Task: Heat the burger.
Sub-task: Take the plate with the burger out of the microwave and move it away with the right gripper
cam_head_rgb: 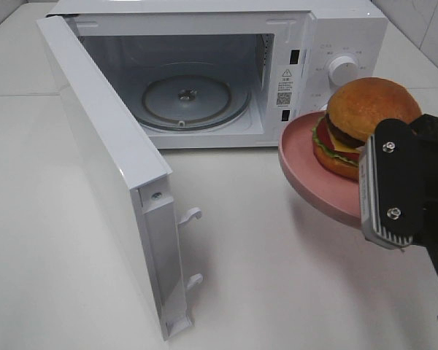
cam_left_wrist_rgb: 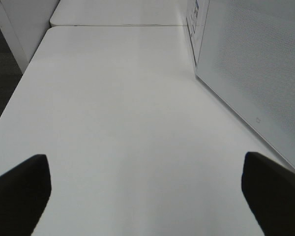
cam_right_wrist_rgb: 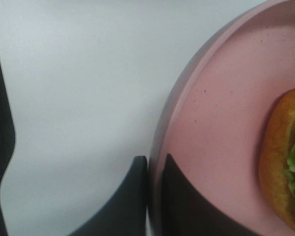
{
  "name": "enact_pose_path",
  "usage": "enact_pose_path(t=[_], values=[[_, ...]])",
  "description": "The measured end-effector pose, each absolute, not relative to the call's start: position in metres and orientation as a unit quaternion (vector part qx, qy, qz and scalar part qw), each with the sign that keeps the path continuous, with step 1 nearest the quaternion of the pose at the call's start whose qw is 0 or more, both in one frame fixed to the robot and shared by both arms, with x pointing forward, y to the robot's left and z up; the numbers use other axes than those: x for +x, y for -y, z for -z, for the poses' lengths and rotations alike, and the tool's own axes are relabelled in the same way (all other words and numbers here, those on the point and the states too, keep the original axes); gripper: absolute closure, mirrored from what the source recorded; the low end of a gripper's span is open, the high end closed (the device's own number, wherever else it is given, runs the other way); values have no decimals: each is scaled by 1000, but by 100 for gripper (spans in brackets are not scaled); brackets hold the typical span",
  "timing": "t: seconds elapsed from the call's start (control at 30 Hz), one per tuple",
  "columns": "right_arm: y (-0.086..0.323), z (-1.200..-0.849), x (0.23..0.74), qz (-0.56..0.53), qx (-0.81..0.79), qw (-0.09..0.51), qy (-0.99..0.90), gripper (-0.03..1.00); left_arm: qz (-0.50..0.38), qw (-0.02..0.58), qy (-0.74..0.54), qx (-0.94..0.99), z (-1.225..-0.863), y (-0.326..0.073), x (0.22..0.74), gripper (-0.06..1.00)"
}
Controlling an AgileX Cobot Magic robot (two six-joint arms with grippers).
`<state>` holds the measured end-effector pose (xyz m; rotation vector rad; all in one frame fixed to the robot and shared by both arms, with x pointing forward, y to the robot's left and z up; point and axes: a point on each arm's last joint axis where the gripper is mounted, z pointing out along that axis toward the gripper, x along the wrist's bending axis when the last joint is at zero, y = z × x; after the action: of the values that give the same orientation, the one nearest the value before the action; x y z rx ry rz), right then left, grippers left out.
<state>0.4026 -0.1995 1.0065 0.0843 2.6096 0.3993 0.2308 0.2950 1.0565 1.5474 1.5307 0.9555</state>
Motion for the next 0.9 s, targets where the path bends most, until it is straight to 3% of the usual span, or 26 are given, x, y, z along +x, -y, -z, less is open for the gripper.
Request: enact_pose_path(t=[0.5, 0.9], values=[[232, -997, 400, -113, 172, 234, -950, 93, -373, 373, -597, 604, -1056, -295, 231, -5], [272, -994, 411, -73, 337, 262, -902, 93, -373, 373, -597, 604, -1056, -295, 231, -5]])
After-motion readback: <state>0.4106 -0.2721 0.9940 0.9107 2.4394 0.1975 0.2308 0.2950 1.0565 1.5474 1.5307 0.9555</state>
